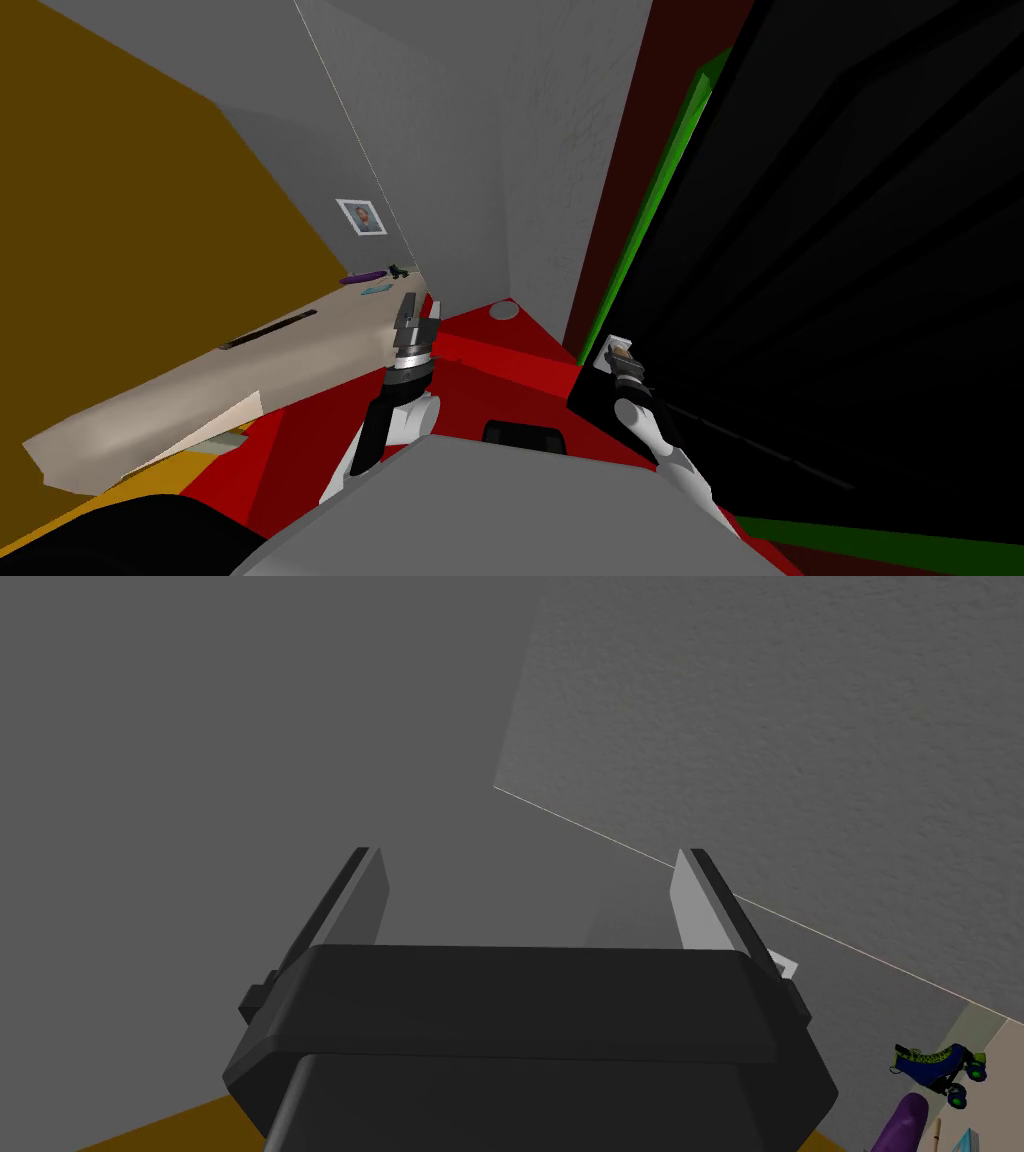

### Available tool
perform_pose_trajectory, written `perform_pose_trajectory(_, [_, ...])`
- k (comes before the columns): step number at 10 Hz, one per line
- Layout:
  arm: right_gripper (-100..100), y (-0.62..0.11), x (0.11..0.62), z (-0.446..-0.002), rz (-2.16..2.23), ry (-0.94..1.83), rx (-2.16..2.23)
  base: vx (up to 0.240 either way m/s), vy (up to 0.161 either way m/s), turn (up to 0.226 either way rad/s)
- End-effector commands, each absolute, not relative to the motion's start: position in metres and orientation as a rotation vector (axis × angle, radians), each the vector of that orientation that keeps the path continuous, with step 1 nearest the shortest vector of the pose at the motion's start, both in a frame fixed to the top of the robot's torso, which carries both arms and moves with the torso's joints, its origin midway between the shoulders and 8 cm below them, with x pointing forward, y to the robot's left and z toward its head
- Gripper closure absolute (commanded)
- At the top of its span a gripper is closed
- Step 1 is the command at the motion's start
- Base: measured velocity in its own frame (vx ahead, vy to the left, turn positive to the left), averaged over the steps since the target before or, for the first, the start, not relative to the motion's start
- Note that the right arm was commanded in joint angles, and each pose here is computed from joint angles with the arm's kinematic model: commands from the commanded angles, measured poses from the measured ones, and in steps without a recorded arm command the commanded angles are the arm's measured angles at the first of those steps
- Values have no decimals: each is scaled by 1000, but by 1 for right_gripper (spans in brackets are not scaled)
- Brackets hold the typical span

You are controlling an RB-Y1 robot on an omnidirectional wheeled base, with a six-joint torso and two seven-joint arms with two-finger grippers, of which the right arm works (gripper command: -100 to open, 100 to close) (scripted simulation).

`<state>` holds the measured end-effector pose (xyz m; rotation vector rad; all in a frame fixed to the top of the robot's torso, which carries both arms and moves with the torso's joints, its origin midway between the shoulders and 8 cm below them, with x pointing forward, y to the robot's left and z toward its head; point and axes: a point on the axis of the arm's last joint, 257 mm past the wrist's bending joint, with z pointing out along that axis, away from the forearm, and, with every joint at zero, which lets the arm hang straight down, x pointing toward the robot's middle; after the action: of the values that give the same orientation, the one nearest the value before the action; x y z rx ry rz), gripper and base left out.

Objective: Pull the door open

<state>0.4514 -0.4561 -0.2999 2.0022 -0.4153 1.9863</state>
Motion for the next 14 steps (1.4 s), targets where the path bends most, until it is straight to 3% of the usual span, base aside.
perform_pose_trajectory(1, [100,-453,451,-299,1997,-401,2008,-169,-7,124])
perform_pose_trajectory(14, [100,-433,447,-298,2055,-310,2063,-182,-20,97])
